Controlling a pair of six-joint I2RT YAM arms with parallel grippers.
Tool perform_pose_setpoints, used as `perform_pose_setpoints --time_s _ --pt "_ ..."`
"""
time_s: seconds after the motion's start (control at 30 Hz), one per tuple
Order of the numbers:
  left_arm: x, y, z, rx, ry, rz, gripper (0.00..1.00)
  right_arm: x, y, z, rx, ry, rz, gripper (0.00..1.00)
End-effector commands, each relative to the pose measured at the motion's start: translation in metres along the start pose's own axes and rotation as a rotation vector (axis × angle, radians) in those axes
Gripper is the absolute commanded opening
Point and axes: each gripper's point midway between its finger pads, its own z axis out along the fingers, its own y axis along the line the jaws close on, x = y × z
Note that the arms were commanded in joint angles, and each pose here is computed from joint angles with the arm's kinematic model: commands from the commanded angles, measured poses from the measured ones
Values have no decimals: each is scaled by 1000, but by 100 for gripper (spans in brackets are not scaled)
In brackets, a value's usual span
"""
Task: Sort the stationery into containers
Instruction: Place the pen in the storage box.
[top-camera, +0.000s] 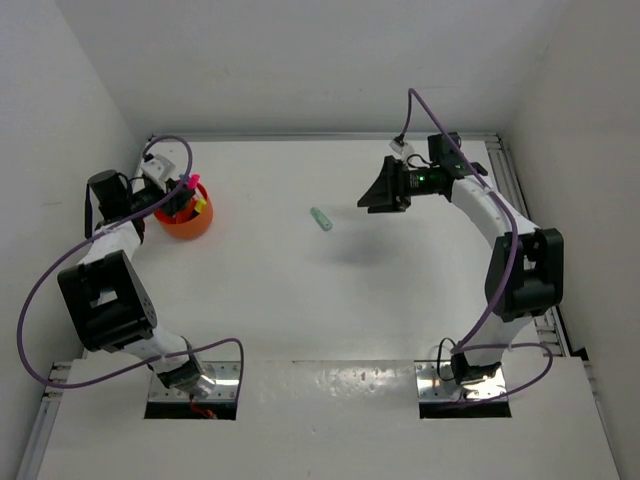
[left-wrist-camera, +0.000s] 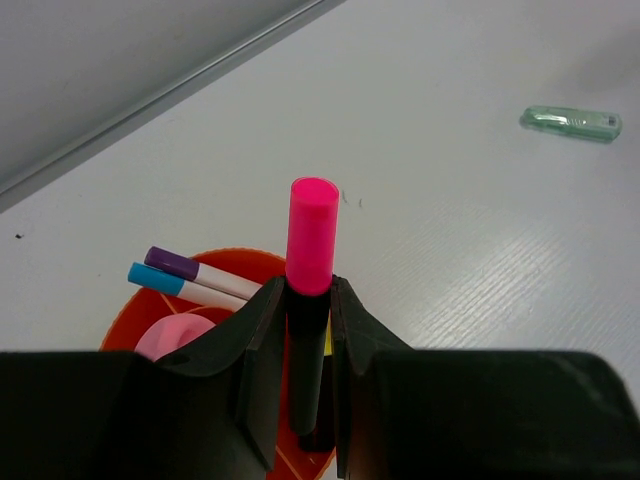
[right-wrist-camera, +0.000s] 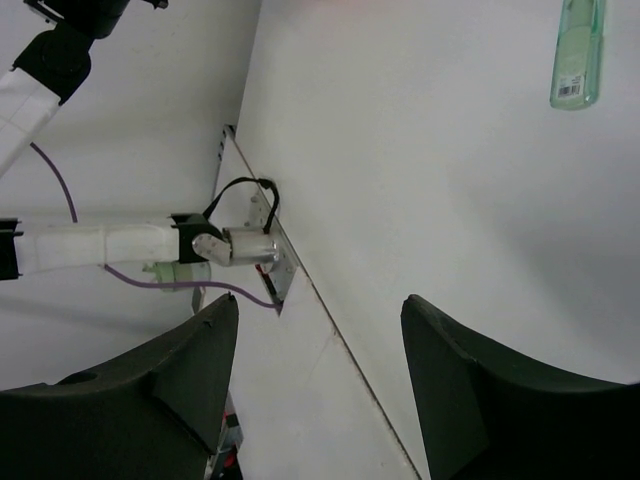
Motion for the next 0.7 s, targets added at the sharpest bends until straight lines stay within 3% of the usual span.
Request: perform_pose_setpoints --time_s 0.0,0.33,0.43,0.5,0.67 --pt "-12 6 -1 35 -46 78 4 -15 11 -3 -15 -18 -71 65" --pt "-10 14 -9 4 -32 92 32 -14 9 6 4 -3 -89 65" --pt "-14 17 -10 8 -35 94 56 -15 5 8 36 -8 -104 65" --pt "-21 17 -10 14 -44 101 63 -16 -4 10 79 -14 -121 66" --pt "-47 14 -16 25 -87 116 68 -16 -25 20 181 -1 -173 64"
